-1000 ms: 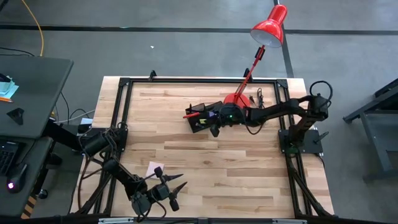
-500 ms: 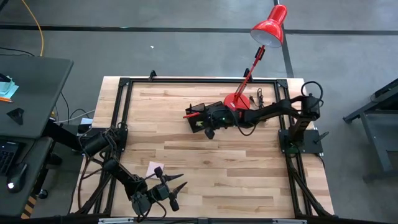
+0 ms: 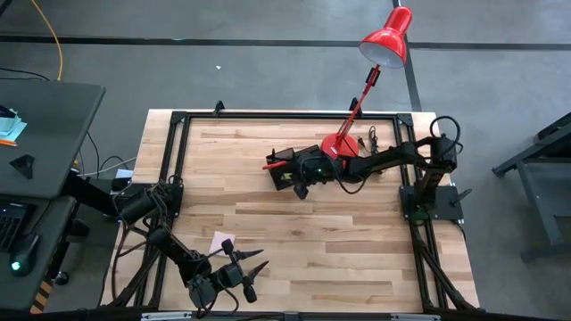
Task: Pick and place office supplies into organizer
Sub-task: Put the yellow eraser into the black desk organizer, then put the pink sticky notes into the black desk organizer
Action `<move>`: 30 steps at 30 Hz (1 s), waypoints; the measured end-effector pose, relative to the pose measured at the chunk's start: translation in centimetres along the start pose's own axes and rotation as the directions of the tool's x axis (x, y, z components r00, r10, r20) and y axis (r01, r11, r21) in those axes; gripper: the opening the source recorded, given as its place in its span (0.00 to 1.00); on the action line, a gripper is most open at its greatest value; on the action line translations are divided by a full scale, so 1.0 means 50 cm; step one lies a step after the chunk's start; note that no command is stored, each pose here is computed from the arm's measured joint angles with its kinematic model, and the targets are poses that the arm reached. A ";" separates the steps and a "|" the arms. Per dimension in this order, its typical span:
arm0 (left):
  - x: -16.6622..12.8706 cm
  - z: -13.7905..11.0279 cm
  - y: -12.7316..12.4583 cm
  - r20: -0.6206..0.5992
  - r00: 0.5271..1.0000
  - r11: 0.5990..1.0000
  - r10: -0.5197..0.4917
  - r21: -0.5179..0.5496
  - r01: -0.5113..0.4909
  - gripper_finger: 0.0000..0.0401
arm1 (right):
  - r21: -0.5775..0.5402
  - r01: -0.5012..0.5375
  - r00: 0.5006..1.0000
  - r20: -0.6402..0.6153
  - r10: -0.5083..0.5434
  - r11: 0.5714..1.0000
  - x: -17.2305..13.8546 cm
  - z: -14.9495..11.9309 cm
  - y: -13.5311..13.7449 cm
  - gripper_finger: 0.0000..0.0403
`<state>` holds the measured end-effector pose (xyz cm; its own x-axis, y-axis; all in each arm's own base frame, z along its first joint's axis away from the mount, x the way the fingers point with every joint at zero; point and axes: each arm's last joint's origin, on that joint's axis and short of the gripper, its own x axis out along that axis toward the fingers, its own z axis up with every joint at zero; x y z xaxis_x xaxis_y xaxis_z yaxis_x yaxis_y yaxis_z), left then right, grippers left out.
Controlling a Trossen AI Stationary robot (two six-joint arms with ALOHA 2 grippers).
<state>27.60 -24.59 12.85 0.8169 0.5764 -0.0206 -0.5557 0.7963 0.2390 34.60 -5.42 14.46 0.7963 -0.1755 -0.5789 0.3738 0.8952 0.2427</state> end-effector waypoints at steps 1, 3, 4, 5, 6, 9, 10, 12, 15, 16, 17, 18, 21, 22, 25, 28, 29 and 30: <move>0.000 0.000 0.000 0.000 1.000 1.000 0.000 0.000 0.000 0.39 | -0.003 0.005 1.000 0.002 -0.005 1.000 0.000 0.001 -0.003 0.03; 0.000 0.000 0.000 0.000 1.000 1.000 0.000 0.000 0.000 0.39 | -0.002 0.010 1.000 0.001 -0.010 1.000 0.000 0.003 -0.009 0.04; 0.000 0.000 0.000 0.000 1.000 1.000 0.000 0.000 0.000 0.39 | -0.006 0.007 1.000 0.000 -0.007 1.000 0.000 0.003 -0.010 0.04; 0.000 0.000 0.000 0.000 1.000 1.000 0.000 0.000 0.000 0.39 | -0.016 0.004 1.000 -0.001 -0.004 1.000 0.001 0.004 -0.012 0.05; 0.000 0.000 0.000 0.000 1.000 1.000 0.000 0.000 0.000 0.39 | -0.021 0.004 1.000 -0.001 -0.004 1.000 0.001 0.004 -0.013 0.07; 0.000 0.000 0.000 0.000 1.000 1.000 0.000 0.000 0.000 0.39 | -0.029 -0.001 1.000 -0.008 0.000 1.000 0.001 0.003 -0.012 0.13; 0.000 0.000 0.000 0.000 1.000 1.000 0.000 0.000 0.000 0.39 | -0.038 -0.001 1.000 -0.011 0.001 0.999 0.001 0.002 -0.012 0.16; 0.000 0.000 0.000 0.000 1.000 1.000 0.000 0.000 0.000 0.39 | -0.049 -0.001 1.000 -0.015 0.001 0.999 0.000 0.002 -0.012 0.23; 0.000 0.000 0.000 0.000 1.000 1.000 -0.005 0.000 0.005 0.39 | -0.052 0.001 1.000 -0.020 -0.002 0.999 0.000 0.001 -0.013 0.32; 0.000 0.000 -0.001 0.002 1.000 1.000 -0.016 0.000 0.016 0.39 | -0.060 0.000 1.000 -0.018 -0.001 0.998 0.000 0.001 -0.012 0.35; 0.000 0.000 -0.002 0.003 1.000 1.000 -0.031 0.000 0.031 0.39 | -0.061 -0.006 1.000 -0.019 0.005 0.998 0.000 0.001 -0.012 0.37; 0.000 0.000 -0.003 0.005 0.999 0.999 -0.044 0.000 0.044 0.39 | -0.061 -0.020 1.000 -0.020 0.019 0.998 0.000 0.001 -0.011 0.40; -0.001 0.000 -0.003 0.006 0.999 0.999 -0.050 -0.011 0.050 0.39 | -0.074 -0.058 0.998 -0.019 0.057 0.996 -0.005 0.004 0.001 0.45; -0.003 0.001 -0.003 0.007 0.999 0.999 -0.052 -0.014 0.052 0.39 | -0.083 -0.062 0.998 -0.018 0.061 0.995 -0.009 0.004 0.006 0.47; -0.006 0.001 -0.004 0.008 0.999 0.999 -0.049 -0.019 0.050 0.39 | -0.108 -0.068 0.997 -0.027 0.066 0.992 -0.022 0.004 0.025 0.50; -0.011 0.002 -0.003 0.008 0.999 0.998 -0.033 -0.051 0.033 0.41 | -0.121 -0.096 0.995 -0.044 0.091 0.988 -0.037 0.000 0.050 0.51; -0.011 0.001 -0.003 0.006 1.000 0.998 -0.025 -0.057 0.025 0.43 | -0.129 -0.107 0.993 -0.056 0.100 0.986 -0.041 -0.004 0.060 0.51; -0.011 0.001 -0.003 0.005 1.000 0.998 -0.016 -0.063 0.016 0.46 | -0.138 -0.118 0.992 -0.064 0.110 0.983 -0.043 -0.008 0.070 0.51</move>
<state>27.23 -25.01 12.86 0.8262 0.5631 -0.0199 -0.5513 0.8152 0.1772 34.00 -1.75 16.24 0.8004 -0.0492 -0.5974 0.2080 0.9575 0.2000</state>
